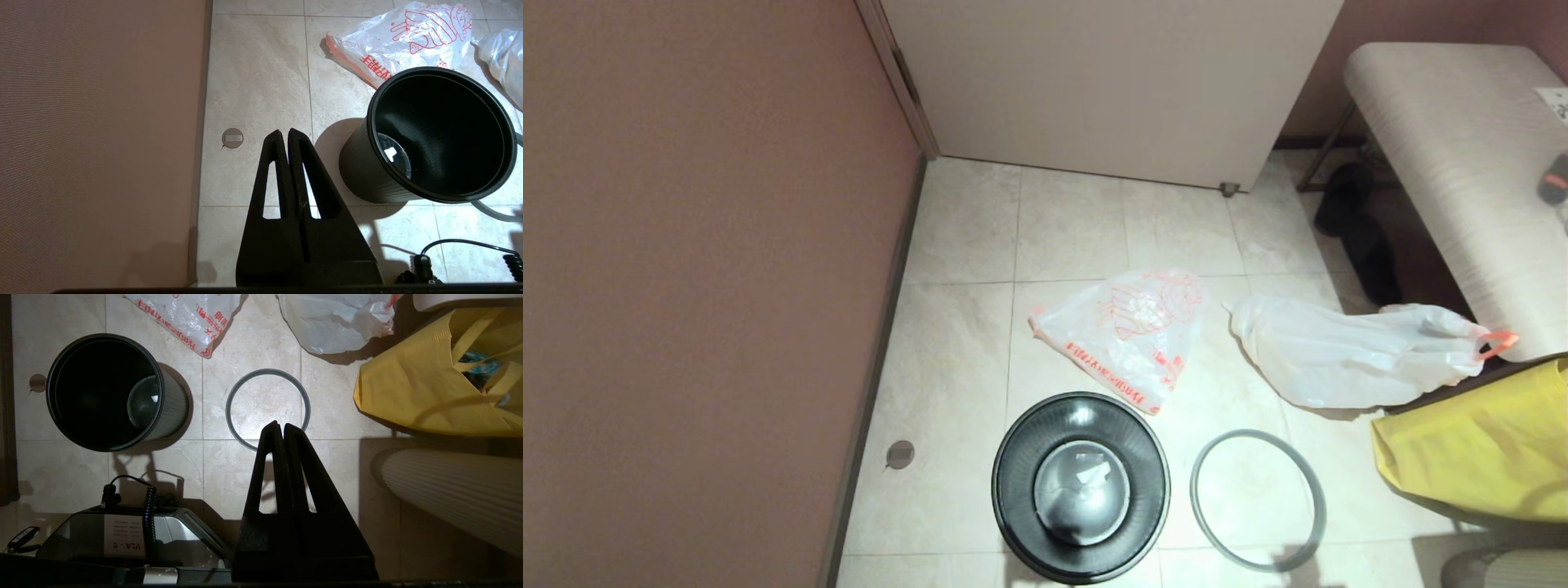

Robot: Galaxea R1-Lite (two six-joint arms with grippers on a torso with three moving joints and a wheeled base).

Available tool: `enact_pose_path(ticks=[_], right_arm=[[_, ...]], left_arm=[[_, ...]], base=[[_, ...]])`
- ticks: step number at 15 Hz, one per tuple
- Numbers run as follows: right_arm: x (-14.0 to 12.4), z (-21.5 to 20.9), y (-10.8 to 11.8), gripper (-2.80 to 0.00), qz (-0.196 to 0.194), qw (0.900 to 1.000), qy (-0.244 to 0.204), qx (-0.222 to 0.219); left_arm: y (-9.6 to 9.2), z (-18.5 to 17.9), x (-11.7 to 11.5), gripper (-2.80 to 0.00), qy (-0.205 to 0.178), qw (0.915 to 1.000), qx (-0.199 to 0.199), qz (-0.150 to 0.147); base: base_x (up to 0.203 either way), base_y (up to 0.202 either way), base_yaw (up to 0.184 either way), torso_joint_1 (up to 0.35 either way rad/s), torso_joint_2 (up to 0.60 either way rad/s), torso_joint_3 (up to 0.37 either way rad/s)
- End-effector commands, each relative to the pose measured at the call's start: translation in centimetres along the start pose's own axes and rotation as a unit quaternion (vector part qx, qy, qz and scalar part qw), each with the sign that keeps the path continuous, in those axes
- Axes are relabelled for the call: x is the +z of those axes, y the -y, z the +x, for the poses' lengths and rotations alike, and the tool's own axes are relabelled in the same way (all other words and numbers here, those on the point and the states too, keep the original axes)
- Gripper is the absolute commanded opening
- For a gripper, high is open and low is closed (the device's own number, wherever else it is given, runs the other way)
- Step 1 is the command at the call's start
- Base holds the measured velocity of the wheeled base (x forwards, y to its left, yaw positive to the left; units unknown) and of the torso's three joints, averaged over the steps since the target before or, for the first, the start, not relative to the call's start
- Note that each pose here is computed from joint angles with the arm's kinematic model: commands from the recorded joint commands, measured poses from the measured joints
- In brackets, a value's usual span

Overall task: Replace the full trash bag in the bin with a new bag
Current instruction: Pick up a new trash bag

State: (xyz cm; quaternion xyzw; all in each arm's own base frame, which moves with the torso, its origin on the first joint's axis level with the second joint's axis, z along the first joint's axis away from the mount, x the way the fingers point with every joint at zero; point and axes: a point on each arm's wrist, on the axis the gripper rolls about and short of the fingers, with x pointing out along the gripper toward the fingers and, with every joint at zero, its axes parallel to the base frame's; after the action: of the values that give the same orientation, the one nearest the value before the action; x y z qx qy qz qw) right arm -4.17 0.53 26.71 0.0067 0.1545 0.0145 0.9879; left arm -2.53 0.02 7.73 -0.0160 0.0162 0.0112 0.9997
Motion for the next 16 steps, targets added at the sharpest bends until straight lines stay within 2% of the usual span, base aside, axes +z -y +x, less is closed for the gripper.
enact_pose_path(ticks=[1,5,12,16], right_arm=[[-0.7,-1.6,-0.4,-2.8,-0.002,0.999,0.026,-0.02],[-2.2,-4.0,-1.0,-2.8,-0.016,0.998,0.051,-0.031],[-3.1,-4.6,-1.2,-2.8,-0.019,0.998,0.049,-0.03],[-3.2,-4.2,-1.2,-2.8,-0.019,0.999,0.041,-0.023]], left_arm=[[0.0,0.0,0.0,-2.8,0.0,1.0,0.001,0.0],[0.0,0.0,-0.1,-2.8,0.0,1.0,0.001,0.002],[0.0,0.0,0.0,-2.8,-0.001,1.0,0.002,-0.001],[0.0,0.0,-0.1,-2.8,-0.002,1.0,0.002,-0.001]], base=[[0.0,0.0,0.0,0.0,0.0,0.0],[0.0,0.0,0.0,0.0,0.0,0.0],[0.0,0.0,0.0,0.0,0.0,0.007],[0.0,0.0,0.0,0.001,0.0,0.155]])
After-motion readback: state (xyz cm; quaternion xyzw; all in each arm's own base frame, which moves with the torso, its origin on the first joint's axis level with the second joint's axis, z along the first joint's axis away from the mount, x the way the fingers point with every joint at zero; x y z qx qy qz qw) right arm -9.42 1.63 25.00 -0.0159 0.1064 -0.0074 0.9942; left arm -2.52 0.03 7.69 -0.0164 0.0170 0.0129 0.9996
